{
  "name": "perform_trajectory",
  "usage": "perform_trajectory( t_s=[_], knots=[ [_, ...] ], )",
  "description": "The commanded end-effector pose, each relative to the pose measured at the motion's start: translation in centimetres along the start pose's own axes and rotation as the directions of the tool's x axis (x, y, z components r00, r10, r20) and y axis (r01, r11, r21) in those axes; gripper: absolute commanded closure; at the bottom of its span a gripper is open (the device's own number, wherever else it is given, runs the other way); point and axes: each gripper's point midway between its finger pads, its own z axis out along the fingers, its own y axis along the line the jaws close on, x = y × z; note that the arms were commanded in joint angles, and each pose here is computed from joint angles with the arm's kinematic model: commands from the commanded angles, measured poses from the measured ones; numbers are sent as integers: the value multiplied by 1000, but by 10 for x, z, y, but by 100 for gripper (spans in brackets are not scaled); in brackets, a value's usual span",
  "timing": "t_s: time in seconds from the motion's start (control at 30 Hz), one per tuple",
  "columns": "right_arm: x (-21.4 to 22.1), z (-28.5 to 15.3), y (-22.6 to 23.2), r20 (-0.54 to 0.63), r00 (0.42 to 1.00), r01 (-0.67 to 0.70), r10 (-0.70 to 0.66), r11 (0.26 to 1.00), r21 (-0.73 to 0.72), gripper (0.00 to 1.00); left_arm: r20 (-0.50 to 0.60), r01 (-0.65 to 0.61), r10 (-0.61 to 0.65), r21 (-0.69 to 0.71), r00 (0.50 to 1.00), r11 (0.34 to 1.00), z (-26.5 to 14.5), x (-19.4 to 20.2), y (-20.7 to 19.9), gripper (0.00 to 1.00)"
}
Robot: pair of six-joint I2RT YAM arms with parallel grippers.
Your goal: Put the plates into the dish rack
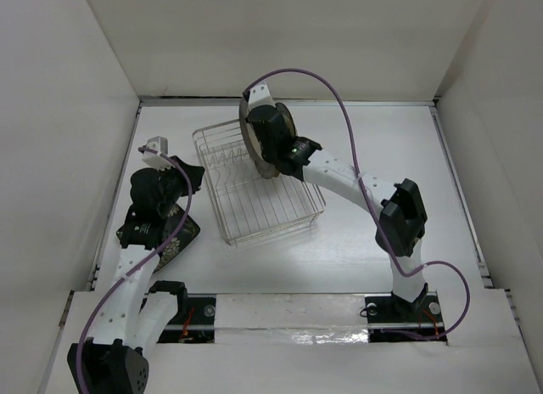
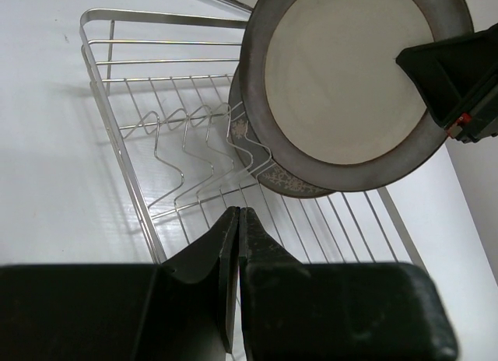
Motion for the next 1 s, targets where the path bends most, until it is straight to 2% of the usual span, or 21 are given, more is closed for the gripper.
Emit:
perform_trajectory(
  t_s=[0.0, 0.07, 0.27, 0.33, 0.5, 0.6, 0.97],
  knots=[
    [-69, -18, -29, 164, 975, -164, 150, 984, 74, 100, 64, -33, 31, 26, 997, 999, -1, -25, -13, 100],
    [-70, -22, -42, 169, 972, -187, 163, 972, 140, 100, 54, -30, 29, 28, 998, 999, 0, -22, -13, 100],
    [-75, -39, -62, 212, 942, -295, 259, 942, 160, 100, 56, -27, 24, 43, 998, 999, 1, -23, -16, 100],
    [-75, -38, -55, 211, 940, -299, 269, 947, 120, 100, 42, -25, 23, 50, 999, 998, 2, -20, -16, 100],
    [-49, -23, -41, 146, 965, -239, 219, 961, 140, 100, 51, -25, 23, 41, 998, 999, 2, -21, -14, 100],
    [-42, -21, -23, 130, 969, -223, 211, 971, 85, 100, 39, -27, 25, 34, 999, 999, 3, -19, -13, 100],
    [12, 1, 27, 34, 982, -188, 187, 982, 25, 100, -2, -50, 50, -101, 999, 994, 14, -9, 17, 100]
  ],
)
